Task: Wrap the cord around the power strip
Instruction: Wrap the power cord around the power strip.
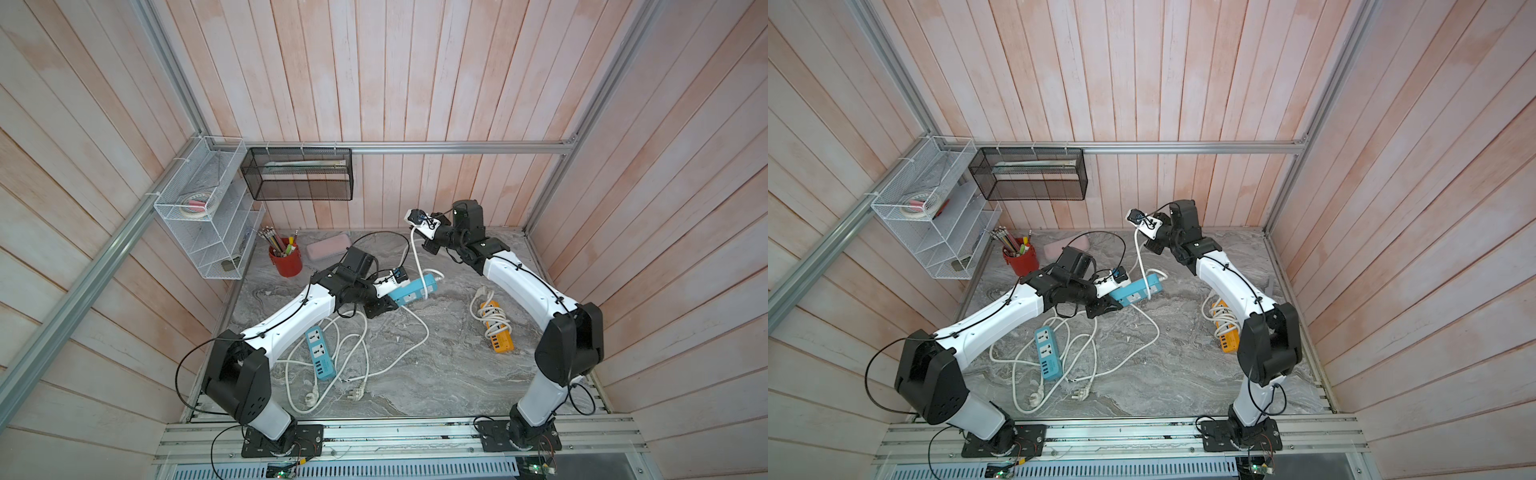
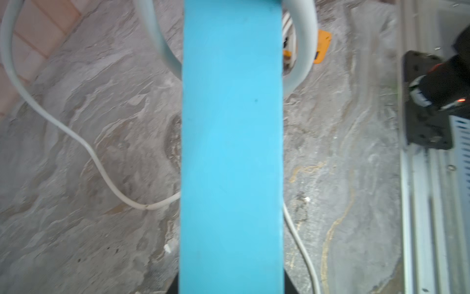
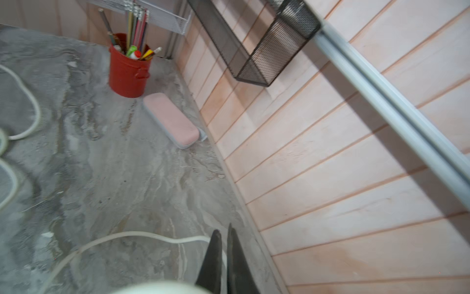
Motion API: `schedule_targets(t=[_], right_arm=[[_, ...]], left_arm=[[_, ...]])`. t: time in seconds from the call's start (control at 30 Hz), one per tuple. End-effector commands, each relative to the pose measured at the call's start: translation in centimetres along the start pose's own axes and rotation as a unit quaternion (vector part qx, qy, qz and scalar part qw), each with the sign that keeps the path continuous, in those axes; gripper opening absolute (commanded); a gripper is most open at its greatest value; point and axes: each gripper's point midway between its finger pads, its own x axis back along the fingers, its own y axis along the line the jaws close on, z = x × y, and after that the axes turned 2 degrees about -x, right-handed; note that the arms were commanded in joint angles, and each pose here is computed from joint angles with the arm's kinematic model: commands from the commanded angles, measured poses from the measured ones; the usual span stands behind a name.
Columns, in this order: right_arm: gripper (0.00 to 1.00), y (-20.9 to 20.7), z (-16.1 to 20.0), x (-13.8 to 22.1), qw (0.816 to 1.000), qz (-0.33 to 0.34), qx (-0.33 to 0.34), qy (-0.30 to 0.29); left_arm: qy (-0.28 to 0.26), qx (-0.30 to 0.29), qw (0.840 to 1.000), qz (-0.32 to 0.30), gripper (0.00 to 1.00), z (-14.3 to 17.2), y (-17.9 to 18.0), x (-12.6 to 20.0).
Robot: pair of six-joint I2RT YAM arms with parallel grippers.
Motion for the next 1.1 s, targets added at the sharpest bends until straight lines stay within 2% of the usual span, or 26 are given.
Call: schedule_targets(t=[0.0, 0.17, 0.3, 0.43, 0.67, 0.77, 0.93, 0.97, 1.07], right_arm=[[0.14, 1.4, 0.2, -0.6, 0.990, -0.112, -0.074, -0.042], [0.33, 2.5, 3.3, -3.0, 0.976, -0.143, -0.150, -0.061], [0.43, 3.6, 3.5, -3.3, 0.966, -0.123, -0.197, -0.114], [0.47, 3.5, 3.5, -2.9, 0.944, -0.088, -0.273, -0.165], [0.48, 2.4, 6.9, -4.9, 0.917, 0.030, -0.363, -0.160], [0.48, 2.1, 7.8, -5.7, 0.910, 0.064, -0.380, -0.155], [0.46, 1.0, 8.7, -6.3, 0.896, 0.114, -0.403, -0.150], [0.44, 1.1, 8.9, -6.3, 0.893, 0.117, -0.408, -0.151], [0.32, 2.0, 9.3, -6.6, 0.893, 0.110, -0.413, -0.142]], left_arm=[[-0.094, -0.058, 0.988, 0.104, 0.00, -3.8, -5.7, 2.5], [-0.176, -0.094, 0.976, 0.082, 0.00, -7.6, -6.3, 5.6], [-0.191, -0.098, 0.975, 0.050, 0.00, -8.4, -5.5, 6.1], [-0.193, -0.090, 0.977, 0.005, 0.00, -8.9, -3.7, 6.0], [-0.239, -0.068, 0.968, -0.022, 0.00, -11.6, -2.2, 7.0], [-0.249, -0.059, 0.967, -0.017, 0.00, -12.4, -2.2, 7.4], [-0.257, -0.043, 0.965, -0.043, 0.00, -13.0, -1.2, 7.9], [-0.261, -0.041, 0.963, -0.048, 0.00, -13.2, -0.9, 8.1], [-0.276, -0.021, 0.958, -0.074, 0.00, -13.8, 0.3, 8.7]])
